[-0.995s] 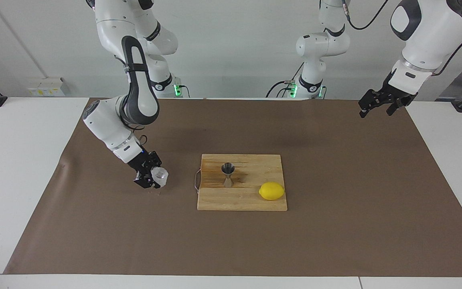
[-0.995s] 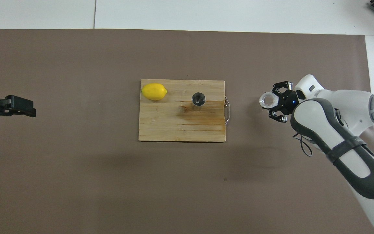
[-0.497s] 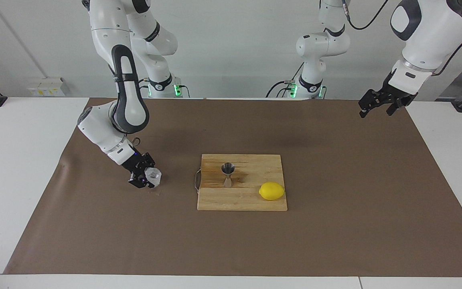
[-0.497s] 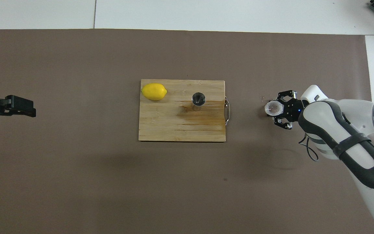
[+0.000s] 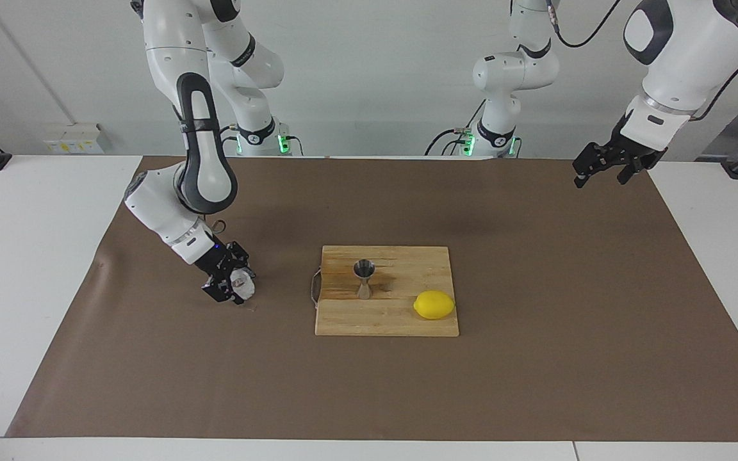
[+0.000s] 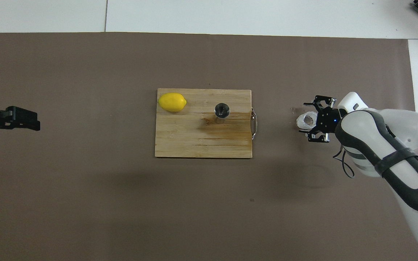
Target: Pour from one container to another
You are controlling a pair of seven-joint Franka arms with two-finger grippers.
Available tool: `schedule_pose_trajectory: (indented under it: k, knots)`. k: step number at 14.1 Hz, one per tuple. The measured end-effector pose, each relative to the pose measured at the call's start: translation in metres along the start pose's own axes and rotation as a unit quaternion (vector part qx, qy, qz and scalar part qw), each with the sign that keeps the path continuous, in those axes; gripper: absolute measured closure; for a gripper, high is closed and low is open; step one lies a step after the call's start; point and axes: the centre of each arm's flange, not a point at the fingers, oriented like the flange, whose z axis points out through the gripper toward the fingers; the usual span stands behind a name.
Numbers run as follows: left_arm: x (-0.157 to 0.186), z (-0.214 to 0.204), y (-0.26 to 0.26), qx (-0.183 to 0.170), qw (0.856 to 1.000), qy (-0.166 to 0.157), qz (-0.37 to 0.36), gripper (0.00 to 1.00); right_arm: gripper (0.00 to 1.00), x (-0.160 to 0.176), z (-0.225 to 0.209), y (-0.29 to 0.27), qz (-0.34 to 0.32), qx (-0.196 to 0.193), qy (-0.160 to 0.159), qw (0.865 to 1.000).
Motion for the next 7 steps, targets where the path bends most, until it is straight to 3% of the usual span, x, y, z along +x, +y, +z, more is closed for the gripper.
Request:
schedule_pose_trajectory:
  k: [4, 7]
  knots:
    - [0.000, 0.000, 0.000, 0.000, 1.000, 0.000, 0.000, 0.00, 0.00, 0.025, -0.024, 0.002, 0.038, 0.027, 0.021, 0.999]
    - [0.000, 0.000, 0.000, 0.000, 1.000, 0.000, 0.000, 0.00, 0.00, 0.053, -0.057, 0.008, 0.086, 0.055, -0.015, 0.995]
